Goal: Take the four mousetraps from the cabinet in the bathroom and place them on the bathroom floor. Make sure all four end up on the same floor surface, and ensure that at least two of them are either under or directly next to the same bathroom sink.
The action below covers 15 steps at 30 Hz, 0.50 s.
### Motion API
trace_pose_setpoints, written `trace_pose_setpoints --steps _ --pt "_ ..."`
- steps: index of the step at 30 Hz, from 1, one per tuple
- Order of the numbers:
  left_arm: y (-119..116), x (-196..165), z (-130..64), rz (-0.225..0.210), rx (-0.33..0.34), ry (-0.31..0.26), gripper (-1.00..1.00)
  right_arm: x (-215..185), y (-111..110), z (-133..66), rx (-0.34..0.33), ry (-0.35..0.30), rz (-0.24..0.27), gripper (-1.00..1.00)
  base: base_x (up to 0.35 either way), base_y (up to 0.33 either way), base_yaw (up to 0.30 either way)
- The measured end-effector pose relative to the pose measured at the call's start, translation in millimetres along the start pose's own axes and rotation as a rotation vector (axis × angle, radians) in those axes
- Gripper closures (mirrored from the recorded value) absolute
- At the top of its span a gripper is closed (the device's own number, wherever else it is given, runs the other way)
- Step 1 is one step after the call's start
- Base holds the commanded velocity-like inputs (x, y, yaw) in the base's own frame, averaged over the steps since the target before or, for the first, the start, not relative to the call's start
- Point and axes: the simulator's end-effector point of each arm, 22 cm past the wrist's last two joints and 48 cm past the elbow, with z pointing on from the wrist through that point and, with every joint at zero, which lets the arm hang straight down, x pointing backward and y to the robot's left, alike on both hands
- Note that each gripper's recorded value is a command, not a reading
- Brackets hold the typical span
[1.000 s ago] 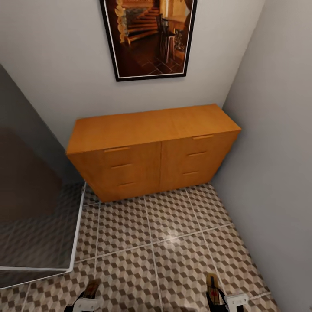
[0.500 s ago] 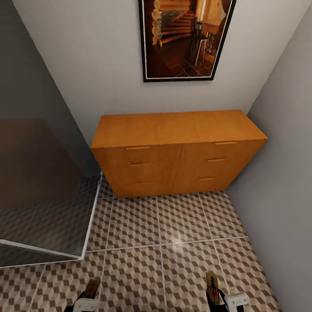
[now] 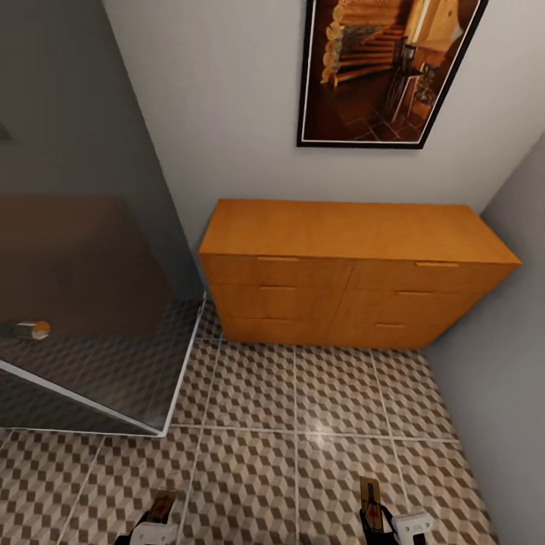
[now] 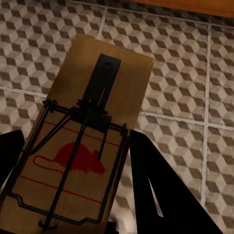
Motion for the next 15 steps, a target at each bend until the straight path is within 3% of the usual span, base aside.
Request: trace_pose_setpoints --steps 15 --pt "-0.8 1.7 0.2 0.003 0.001 0.016 1.0 -3.8 -0.5 0.3 0.001 -0.008 -0.001 1.0 0.0 0.0 0.28"
